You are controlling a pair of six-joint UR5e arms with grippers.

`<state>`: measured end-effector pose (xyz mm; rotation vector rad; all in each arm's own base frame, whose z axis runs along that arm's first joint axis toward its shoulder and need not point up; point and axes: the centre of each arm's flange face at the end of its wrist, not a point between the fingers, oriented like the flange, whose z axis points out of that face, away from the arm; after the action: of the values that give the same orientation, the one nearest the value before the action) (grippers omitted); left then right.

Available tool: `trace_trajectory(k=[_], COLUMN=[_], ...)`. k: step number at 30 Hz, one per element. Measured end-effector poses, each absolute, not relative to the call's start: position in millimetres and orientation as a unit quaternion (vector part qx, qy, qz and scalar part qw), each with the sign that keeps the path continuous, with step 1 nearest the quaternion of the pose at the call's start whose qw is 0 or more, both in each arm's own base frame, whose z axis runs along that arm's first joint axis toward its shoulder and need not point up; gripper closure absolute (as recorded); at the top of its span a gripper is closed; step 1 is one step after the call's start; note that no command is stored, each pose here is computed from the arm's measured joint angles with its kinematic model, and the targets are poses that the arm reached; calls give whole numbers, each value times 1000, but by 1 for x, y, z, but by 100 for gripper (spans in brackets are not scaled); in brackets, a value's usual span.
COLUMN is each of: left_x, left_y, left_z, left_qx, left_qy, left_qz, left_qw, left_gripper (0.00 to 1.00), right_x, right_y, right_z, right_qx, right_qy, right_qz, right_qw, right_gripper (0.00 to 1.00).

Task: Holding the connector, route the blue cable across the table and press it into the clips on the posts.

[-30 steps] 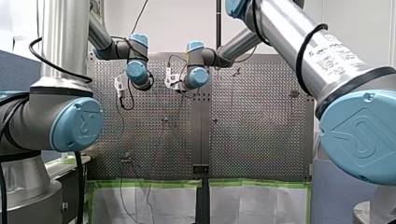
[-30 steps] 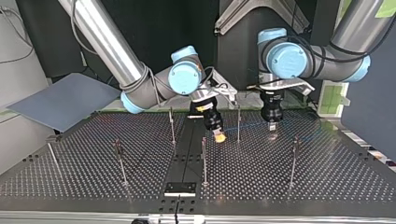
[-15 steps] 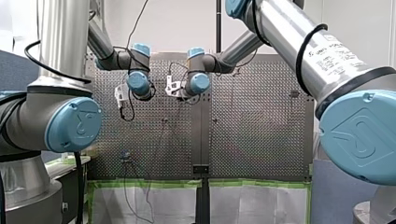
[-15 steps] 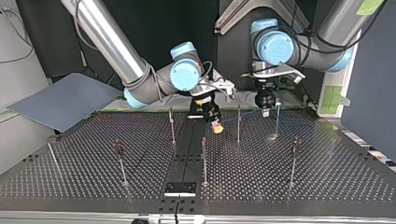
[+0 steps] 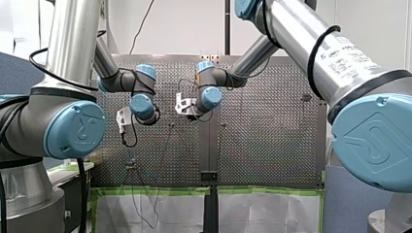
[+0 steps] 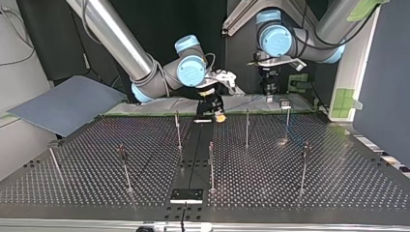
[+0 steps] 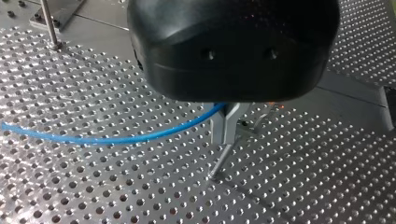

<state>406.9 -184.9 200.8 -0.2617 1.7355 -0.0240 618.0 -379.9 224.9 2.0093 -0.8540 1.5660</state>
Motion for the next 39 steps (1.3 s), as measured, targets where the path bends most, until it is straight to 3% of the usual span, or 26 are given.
trace_trajectory(k=[14,19,28,39], left_x=[419,432,451,484], left_y=[-190,-187,-184,-181], left_z=[182,170,151,149], left_qx=[-112,-117,-118,-123], left_qy=[750,746,738,727], left_qz=[-56,-64,-84,-97], left_qw=[649,653,659,669], left_gripper=[100,100,100,100], right_x=[608,611,610,608], right_y=[-386,-391,-399,-411], right_z=[207,208,175,174], right_qx=[721,711,719,711], right_qy=[-319,-317,-325,-321], right_qz=[572,586,576,588], right_qw=[227,224,215,211], right_gripper=[100,100,100,100])
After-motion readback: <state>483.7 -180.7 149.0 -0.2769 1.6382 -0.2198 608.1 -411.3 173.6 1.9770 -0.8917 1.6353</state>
